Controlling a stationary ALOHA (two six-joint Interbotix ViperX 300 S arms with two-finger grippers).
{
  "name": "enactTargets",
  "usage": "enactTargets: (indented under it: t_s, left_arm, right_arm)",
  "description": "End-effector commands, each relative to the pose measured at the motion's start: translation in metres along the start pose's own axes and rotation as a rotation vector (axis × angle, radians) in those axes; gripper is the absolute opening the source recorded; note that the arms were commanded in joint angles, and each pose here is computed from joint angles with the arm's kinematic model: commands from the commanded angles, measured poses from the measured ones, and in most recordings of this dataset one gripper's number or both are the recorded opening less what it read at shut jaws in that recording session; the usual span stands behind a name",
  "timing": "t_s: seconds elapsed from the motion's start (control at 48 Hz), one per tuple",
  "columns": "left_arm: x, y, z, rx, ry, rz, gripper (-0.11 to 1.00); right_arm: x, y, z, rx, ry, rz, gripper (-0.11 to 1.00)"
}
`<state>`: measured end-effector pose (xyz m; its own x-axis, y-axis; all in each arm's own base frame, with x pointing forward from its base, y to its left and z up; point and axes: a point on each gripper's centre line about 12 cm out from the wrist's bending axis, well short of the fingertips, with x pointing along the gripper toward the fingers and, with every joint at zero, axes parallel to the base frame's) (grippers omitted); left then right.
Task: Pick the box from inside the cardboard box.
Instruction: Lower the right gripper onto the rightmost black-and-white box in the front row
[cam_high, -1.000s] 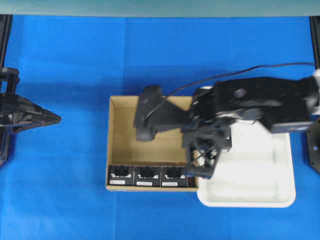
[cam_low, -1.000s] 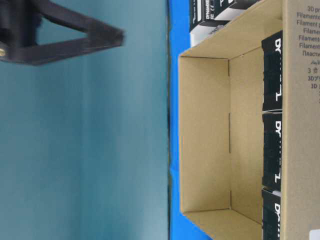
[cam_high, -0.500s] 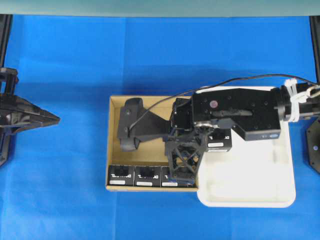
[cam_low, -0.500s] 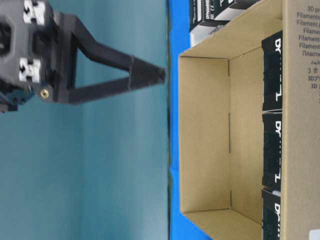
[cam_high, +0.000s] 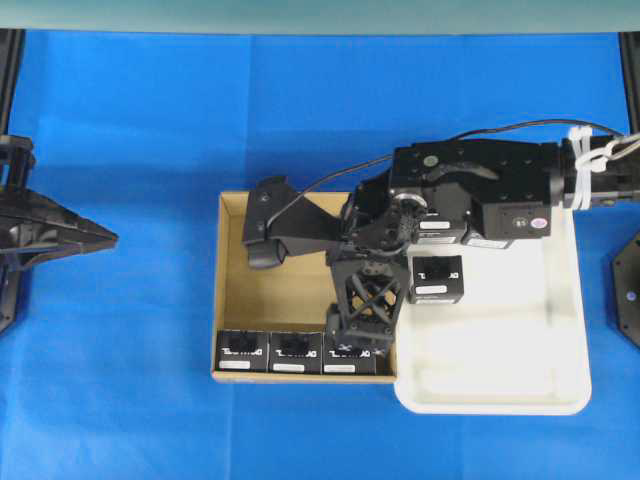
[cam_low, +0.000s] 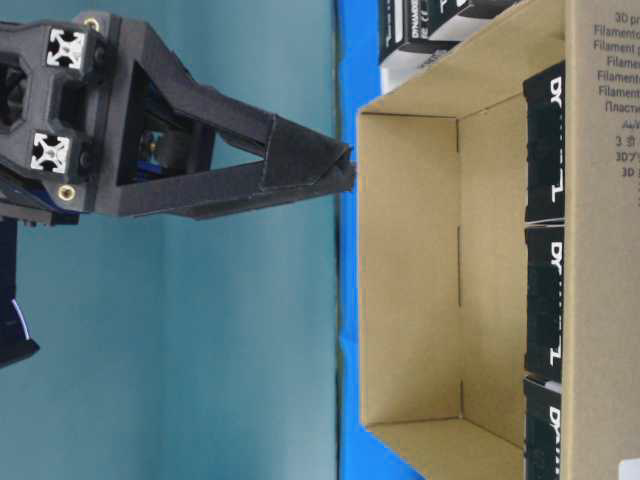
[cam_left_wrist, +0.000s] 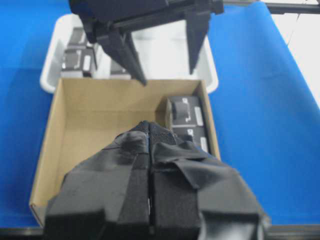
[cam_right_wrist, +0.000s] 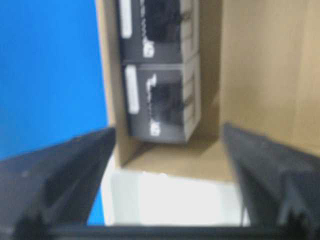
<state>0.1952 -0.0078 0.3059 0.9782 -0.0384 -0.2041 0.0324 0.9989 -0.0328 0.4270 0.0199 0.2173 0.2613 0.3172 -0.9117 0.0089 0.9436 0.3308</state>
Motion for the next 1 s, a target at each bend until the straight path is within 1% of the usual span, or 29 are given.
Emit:
enactTargets:
  t_s: [0.0,0.271,0.521,0.687,0.979]
  left_arm:
    - [-0.001,0.000,0.012,0.001,-0.031,-0.001,-0.07]
    - [-0.001,0.000,0.012,0.000,-0.031,-0.001,-0.07]
    - [-0.001,0.000,0.012,-0.005,-0.031,-0.001,-0.07]
    - [-0.001,0.000,0.012,-0.003,-0.032,0.001,-0.07]
    - [-0.001,0.000,0.011,-0.005,-0.029,0.002,-0.07]
  right_arm:
    - [0.006,-0.001,0.001,0.000,-0.014,-0.003,1.00]
    - [0.043,-0.006,-0.015,0.013,0.021,-0.020,0.99]
    - [0.065,-0.013,-0.025,0.028,0.043,-0.033,0.99]
    - [0.071,-0.017,-0.024,0.033,0.024,-0.042,0.99]
    - [0.078,-0.018,-0.029,0.040,0.036,-0.044,0.99]
